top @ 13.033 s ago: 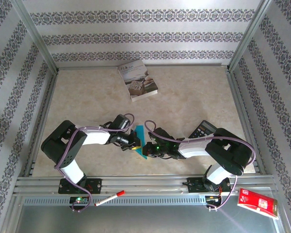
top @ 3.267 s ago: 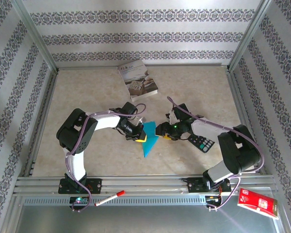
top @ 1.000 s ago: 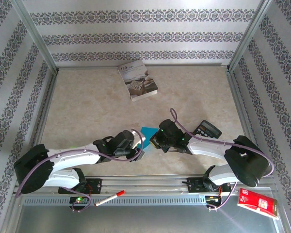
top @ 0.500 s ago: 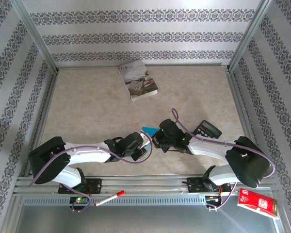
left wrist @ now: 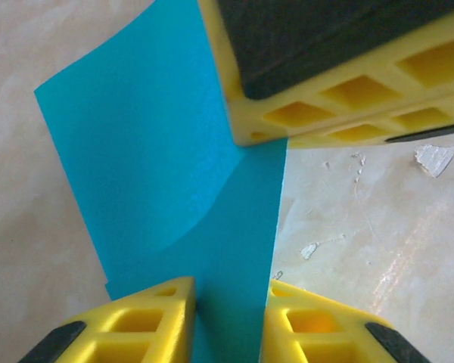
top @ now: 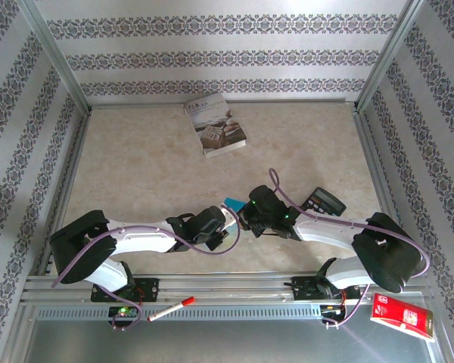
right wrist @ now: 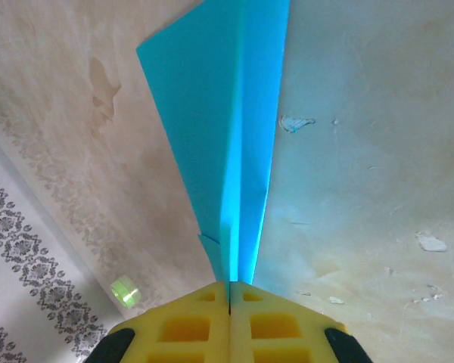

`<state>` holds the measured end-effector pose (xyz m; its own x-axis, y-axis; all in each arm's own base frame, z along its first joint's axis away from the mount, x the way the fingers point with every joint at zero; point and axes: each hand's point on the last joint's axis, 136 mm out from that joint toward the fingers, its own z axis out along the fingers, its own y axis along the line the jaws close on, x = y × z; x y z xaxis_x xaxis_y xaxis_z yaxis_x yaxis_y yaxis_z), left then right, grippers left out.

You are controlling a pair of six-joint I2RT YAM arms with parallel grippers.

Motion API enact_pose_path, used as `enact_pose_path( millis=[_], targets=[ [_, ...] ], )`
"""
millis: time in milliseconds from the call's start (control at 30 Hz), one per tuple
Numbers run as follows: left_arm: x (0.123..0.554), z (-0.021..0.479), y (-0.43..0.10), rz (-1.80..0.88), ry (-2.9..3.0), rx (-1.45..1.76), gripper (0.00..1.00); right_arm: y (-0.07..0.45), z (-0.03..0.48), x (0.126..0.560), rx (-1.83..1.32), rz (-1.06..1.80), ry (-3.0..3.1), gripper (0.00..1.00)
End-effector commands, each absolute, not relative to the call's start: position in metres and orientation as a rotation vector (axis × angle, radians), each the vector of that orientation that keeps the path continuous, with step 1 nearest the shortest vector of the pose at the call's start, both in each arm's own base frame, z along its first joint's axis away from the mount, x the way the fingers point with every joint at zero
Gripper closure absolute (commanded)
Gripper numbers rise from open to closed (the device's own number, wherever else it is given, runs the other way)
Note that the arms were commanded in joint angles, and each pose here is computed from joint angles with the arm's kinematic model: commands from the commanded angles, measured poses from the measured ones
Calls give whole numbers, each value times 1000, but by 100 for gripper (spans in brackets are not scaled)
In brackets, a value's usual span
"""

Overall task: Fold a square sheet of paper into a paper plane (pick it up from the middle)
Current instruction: Perform the fifth fold on the wing at the bottom-center of the table.

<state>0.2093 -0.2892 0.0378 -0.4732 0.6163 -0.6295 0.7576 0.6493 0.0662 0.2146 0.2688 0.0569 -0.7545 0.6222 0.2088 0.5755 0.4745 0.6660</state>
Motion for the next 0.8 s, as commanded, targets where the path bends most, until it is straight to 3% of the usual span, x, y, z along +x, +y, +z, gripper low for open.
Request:
enact_pose_path(
  millis=[0, 300, 500, 767],
  targets=[
    [213, 52, -310, -346, 2185, 1070, 77, 275, 62, 211, 1046, 1194, 2646, 95],
    [211, 48, -314, -385, 2211, 1048, 87, 273, 59, 210, 1050, 1187, 2643, 92],
    [212, 48, -314, -415, 2254, 998, 97, 259, 61, 212, 1061, 1185, 2601, 79],
    [212, 50, -325, -704, 2409, 821, 100, 213, 71, 219, 992, 1090, 2518, 69]
  ],
)
